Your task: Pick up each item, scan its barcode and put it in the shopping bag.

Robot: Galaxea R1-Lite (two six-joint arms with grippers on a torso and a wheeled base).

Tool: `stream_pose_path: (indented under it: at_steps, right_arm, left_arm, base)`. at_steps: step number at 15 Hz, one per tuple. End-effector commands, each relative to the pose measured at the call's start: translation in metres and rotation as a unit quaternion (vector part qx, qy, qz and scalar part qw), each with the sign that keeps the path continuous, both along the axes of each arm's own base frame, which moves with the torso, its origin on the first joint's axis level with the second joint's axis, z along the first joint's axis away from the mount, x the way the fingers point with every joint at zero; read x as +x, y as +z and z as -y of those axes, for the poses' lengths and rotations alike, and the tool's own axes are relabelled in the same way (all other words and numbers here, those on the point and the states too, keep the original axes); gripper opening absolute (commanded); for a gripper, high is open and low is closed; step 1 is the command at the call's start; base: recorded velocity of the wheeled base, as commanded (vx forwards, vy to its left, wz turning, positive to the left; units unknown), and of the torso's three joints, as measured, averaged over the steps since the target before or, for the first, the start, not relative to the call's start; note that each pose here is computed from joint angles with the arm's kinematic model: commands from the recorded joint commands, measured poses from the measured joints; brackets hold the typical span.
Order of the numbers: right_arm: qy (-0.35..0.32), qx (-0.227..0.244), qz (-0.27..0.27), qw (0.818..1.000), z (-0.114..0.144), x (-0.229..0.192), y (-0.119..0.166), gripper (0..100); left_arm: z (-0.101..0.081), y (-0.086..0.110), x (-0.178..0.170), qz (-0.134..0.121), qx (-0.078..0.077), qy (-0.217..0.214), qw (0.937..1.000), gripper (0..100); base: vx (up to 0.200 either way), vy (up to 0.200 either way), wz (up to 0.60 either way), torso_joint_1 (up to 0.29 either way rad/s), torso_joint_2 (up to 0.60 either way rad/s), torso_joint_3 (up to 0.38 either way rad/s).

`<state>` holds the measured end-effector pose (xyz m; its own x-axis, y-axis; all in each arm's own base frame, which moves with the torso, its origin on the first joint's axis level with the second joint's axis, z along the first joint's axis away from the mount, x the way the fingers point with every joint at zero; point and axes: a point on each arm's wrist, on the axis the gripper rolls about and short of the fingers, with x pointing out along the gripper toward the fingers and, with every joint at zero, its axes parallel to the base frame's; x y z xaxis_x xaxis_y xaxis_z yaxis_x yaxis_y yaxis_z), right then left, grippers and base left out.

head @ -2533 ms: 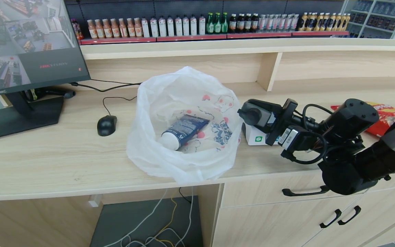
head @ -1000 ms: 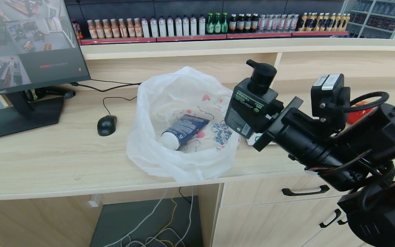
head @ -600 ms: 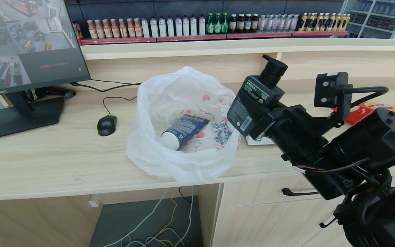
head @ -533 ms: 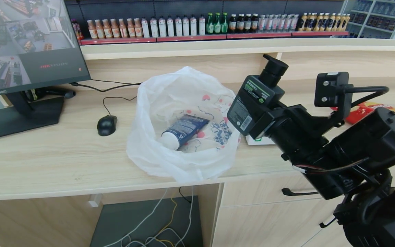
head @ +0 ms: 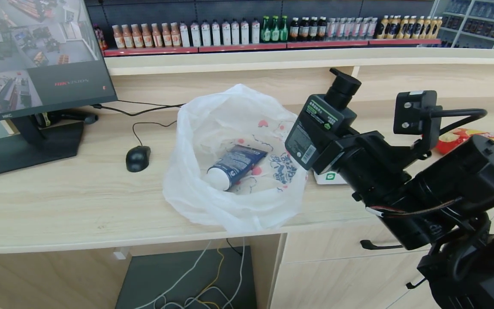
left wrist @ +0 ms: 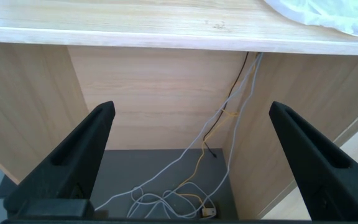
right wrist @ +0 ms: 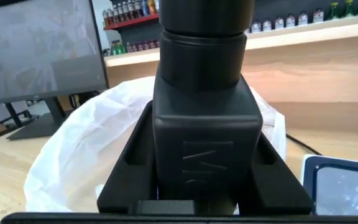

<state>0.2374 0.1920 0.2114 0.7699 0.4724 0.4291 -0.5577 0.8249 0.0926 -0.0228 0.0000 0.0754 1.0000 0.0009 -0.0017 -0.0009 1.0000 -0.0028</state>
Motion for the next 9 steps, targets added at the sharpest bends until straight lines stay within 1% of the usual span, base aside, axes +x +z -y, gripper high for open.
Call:
stream_pose_path:
  at_steps: [1,3,6,8,9]
  right_arm:
    - [0.001,-0.002,-0.002,1.0,0.0,-0.001,-0.001,0]
    - [0.002,0.0,-0.002,1.0,0.001,-0.002,0.0,0]
    - [0.006,0.013,-0.011,1.0,0.004,-0.001,-0.001,0]
    - [-0.008,0.027,-0.009,1.0,0.018,0.009,0.003,0]
    - [0.005,0.034,-0.016,0.999,0.023,0.01,0.002,0]
  left_arm:
    - [0.0,0.0,0.0,-0.001,-0.002,0.0,1.0,100]
    - [0.0,0.0,0.0,0.0,-0.001,0.0,1.0,100]
    - [0.0,0.0,0.0,0.0,0.0,0.0,1.0,100]
    - [0.0,0.0,0.0,0.001,0.0,0.0,1.0,100]
    - [0.0,0.0,0.0,0.001,0.0,0.0,1.0,100]
  base:
    - [0.0,0.2,0.0,0.017,0.0,0.002]
    - [0.0,0.2,0.0,0.007,0.0,0.002]
    - [0.0,0.0,0.0,0.0,0.0,0.0]
    - [0.0,0.0,0.0,0.0,0.0,0.0]
    - [0.0,0.0,0.0,0.0,0.0,0.0]
